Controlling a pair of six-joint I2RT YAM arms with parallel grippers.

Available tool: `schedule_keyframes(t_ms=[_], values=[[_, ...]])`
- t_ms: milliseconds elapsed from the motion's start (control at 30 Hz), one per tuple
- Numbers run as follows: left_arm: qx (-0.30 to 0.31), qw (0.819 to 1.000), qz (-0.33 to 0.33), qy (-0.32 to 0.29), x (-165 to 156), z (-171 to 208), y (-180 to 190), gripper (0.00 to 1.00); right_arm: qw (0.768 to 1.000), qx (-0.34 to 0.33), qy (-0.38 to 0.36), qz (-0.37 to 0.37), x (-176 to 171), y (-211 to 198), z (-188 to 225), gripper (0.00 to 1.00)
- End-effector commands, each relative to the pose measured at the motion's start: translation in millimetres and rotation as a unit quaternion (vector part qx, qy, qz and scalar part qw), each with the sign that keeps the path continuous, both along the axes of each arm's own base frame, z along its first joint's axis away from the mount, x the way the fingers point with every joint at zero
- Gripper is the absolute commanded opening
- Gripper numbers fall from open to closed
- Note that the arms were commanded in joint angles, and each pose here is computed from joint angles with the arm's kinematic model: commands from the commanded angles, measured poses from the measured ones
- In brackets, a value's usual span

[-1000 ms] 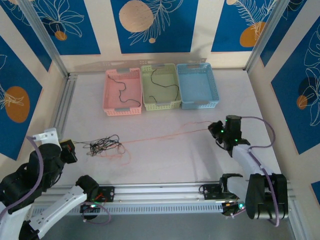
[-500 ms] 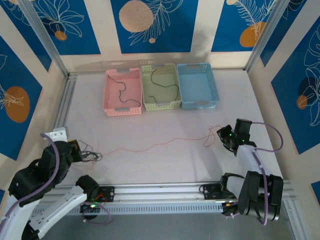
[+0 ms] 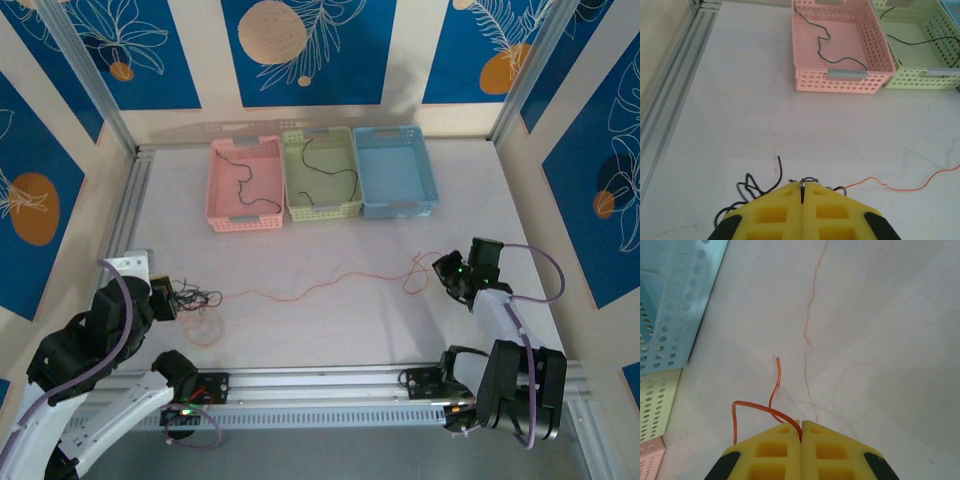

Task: Untangle the cables

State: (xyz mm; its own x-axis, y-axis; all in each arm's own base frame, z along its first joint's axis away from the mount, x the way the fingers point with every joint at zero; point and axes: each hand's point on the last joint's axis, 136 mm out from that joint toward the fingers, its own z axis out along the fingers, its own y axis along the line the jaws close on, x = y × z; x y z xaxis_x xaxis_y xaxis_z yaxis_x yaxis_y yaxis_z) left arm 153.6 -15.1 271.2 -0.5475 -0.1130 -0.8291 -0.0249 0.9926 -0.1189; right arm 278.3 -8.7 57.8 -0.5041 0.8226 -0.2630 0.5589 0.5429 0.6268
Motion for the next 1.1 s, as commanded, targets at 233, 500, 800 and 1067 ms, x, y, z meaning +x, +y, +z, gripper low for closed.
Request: schedule_keyframes(t_ms=[233,500,800,1067], values=[[0.001,1.000,-0.027,0.004,6.6,-2.2,-13.6,0.00,0.995,-0.060,0.018,0.075,-2.2,18.5,37.6,0.43],[0.000,1.000,-0.030,0.006,7.4,-3.5,-15.5,0.00,0.940,-0.069,-0.123,0.310,6.6,129.4,115.3,0.47],[-0.005,0.999,-0.032,-0.001,5.9,-2.2,-15.2,0.00,0.734,-0.031,-0.178,0.655,-58.9,334.3,97.9,0.51],[-0.005,0.999,-0.032,-0.001,5.8,-2.6,-15.1,0.00,0.628,-0.015,-0.139,0.765,-95.8,425.2,46.6,0.52]])
